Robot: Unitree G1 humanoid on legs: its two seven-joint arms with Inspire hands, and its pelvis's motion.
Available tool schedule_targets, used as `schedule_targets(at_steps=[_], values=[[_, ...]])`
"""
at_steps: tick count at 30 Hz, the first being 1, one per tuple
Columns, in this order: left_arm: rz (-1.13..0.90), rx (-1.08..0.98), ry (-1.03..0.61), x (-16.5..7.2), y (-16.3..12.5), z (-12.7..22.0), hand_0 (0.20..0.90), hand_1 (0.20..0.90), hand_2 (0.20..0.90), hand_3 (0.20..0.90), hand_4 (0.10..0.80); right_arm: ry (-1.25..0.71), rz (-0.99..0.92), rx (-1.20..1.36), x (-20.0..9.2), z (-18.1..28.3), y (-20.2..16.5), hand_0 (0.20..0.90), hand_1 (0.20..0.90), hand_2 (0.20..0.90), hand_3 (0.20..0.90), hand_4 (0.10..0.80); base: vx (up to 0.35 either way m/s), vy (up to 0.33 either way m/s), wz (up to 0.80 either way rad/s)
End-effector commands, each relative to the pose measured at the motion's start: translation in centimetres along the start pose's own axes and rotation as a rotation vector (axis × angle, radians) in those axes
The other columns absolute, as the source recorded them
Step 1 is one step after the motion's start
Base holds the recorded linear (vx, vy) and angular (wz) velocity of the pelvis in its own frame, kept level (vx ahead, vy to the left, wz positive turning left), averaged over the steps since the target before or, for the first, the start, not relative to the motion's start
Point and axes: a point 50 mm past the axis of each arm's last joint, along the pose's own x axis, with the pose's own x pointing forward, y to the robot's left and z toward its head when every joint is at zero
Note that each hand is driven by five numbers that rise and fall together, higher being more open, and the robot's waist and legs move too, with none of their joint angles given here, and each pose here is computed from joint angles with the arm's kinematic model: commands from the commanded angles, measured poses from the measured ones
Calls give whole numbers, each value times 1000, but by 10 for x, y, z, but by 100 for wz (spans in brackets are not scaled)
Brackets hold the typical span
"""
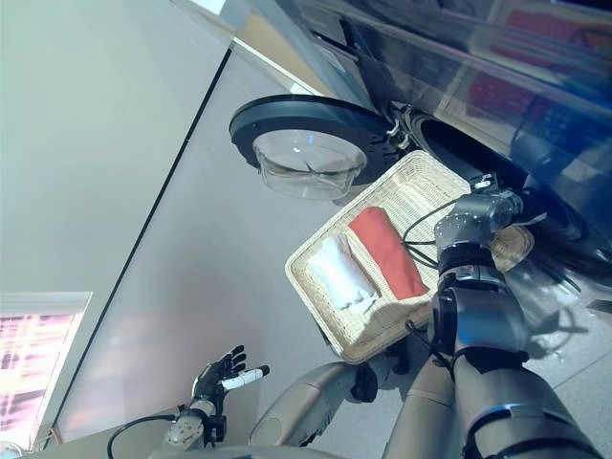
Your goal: Pick up the clothes and place them into the washing machine
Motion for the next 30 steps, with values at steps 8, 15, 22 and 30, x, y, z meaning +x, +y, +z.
schedule_targets(at_steps=[8, 15, 22, 30], values=[[160, 36, 52, -2, 37, -10, 900, 900, 900, 900, 800, -29, 97, -220, -4, -6, 9, 900, 900, 900, 900, 800, 0, 0, 0], [165, 70, 21, 1, 43, 0, 900, 900, 900, 900, 800, 17, 173, -512, -3, -21, 0, 900, 900, 900, 900, 800, 0, 0, 0], [160, 91, 17, 1, 54, 3, 900, 900, 900, 900, 800, 79, 413, -1079, -11, -53, -18, 900, 900, 900, 900, 800, -15, -23, 0], [189, 98, 19, 4, 59, 7, 900, 900, 900, 900, 800, 90, 480, -1437, -19, -76, -63, 900, 900, 900, 900, 800, 1, -48, 7]])
